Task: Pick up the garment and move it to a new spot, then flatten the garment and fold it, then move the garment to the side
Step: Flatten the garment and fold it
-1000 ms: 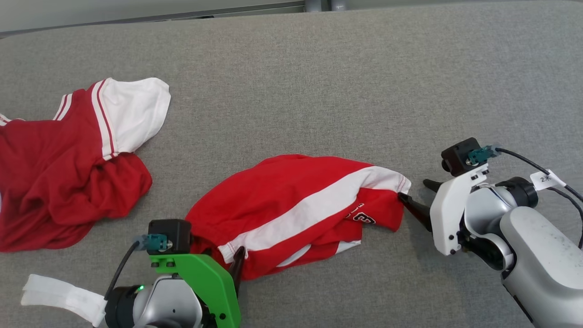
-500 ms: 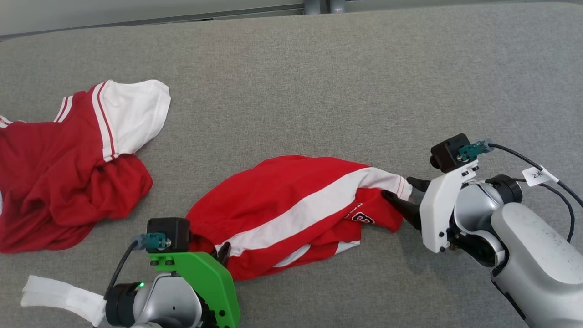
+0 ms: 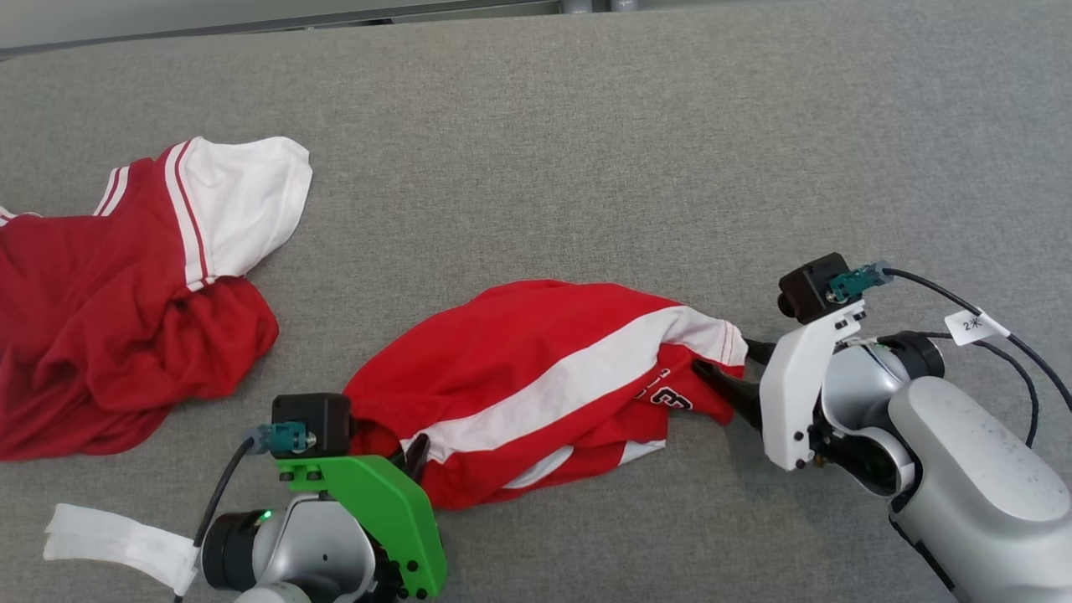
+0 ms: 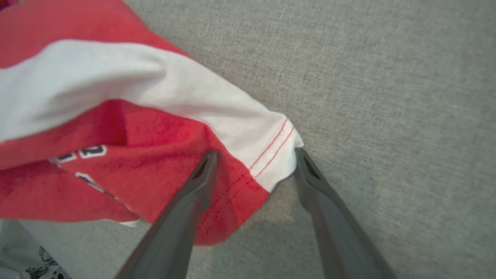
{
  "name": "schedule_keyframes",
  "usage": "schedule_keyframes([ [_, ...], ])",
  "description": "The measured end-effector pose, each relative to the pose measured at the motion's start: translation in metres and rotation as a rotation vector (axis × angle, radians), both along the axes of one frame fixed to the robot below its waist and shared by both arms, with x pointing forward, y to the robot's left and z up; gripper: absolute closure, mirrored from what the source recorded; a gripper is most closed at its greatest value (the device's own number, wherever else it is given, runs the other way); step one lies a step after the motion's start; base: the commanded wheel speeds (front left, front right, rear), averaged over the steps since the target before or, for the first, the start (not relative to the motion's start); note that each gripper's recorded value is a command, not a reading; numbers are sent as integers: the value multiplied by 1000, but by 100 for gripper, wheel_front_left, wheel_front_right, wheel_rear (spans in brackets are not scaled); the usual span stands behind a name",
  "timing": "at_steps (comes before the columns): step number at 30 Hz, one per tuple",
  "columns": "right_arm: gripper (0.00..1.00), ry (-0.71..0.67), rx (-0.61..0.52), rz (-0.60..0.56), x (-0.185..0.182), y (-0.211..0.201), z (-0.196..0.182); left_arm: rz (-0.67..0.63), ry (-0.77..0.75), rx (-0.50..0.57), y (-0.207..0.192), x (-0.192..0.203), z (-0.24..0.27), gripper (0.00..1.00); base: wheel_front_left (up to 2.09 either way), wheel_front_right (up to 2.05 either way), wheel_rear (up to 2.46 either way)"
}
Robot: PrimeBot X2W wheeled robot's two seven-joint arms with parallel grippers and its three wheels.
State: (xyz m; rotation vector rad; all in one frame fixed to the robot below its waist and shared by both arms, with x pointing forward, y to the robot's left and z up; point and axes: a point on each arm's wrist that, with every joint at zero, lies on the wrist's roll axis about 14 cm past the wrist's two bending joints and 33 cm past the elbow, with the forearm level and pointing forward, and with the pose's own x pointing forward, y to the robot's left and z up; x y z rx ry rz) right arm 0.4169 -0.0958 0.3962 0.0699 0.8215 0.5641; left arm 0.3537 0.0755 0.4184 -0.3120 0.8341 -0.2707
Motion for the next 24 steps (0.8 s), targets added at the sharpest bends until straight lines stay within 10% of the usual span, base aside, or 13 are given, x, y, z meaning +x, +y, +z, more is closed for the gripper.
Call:
schedule_keyframes([
  [1,97,-3,13,4,0,4,1,0,2,-4,-1,0,-1,100,0,0,0],
  [2,100,-10,30,7,1,8,3,0,3,-8,-1,0,-1,100,0,0,0],
  [24,100,-439,353,-112,21,-27,177,2,-409,-237,-3,16,146,100,0,0,0],
])
